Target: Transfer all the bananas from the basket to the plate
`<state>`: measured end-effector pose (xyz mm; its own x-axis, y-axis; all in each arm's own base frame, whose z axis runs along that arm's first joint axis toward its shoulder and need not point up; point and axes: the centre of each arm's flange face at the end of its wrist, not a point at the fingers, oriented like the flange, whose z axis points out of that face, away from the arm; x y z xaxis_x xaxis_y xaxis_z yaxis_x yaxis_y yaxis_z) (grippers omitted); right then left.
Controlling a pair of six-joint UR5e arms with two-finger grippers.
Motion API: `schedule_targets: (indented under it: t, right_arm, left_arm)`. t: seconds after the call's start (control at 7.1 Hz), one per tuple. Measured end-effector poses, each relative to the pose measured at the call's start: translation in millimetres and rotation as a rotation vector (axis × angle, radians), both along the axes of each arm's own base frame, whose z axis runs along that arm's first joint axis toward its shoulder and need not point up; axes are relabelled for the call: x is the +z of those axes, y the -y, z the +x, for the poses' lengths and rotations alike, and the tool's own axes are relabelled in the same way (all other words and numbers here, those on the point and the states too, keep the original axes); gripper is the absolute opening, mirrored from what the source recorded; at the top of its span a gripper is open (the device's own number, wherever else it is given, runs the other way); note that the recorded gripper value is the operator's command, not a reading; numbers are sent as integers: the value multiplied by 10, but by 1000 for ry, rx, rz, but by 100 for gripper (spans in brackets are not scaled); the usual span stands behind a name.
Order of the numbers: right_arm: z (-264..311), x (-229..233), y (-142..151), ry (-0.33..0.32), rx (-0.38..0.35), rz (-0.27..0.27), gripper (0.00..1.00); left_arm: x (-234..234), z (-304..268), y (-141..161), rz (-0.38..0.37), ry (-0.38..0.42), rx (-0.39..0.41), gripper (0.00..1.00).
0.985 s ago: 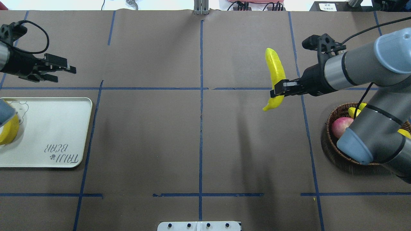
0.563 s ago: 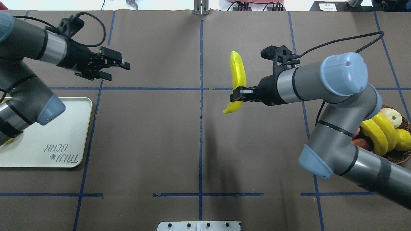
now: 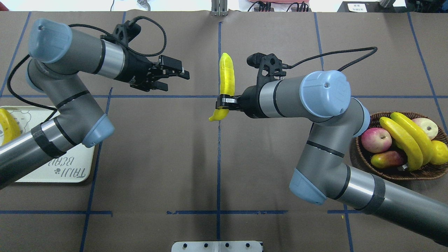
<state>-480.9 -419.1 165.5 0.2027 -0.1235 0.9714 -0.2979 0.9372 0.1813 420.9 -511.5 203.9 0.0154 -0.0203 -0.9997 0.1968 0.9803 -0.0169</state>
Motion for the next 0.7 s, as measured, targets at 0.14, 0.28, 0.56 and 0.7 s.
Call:
schedule_targets:
  t: [0.14,0.28,0.56,0.7]
  right_arm:
    - [-42,-33,-32,4,1,0,0]
    - [-64,-49,-56,7,-1,1,0]
    - [-118,-90,-143,15,-15,5,0]
    - [-147,-125,-190,21,-24,8,0]
  left_arm:
    - [-124,70,-38,-8,-17,-1,99]
    - [-197,111,-62,-18,-27,1,98]
    - [-272,177,-100,-41,-39,5,87]
    - [-308,201,-118,-62,-47,8,75]
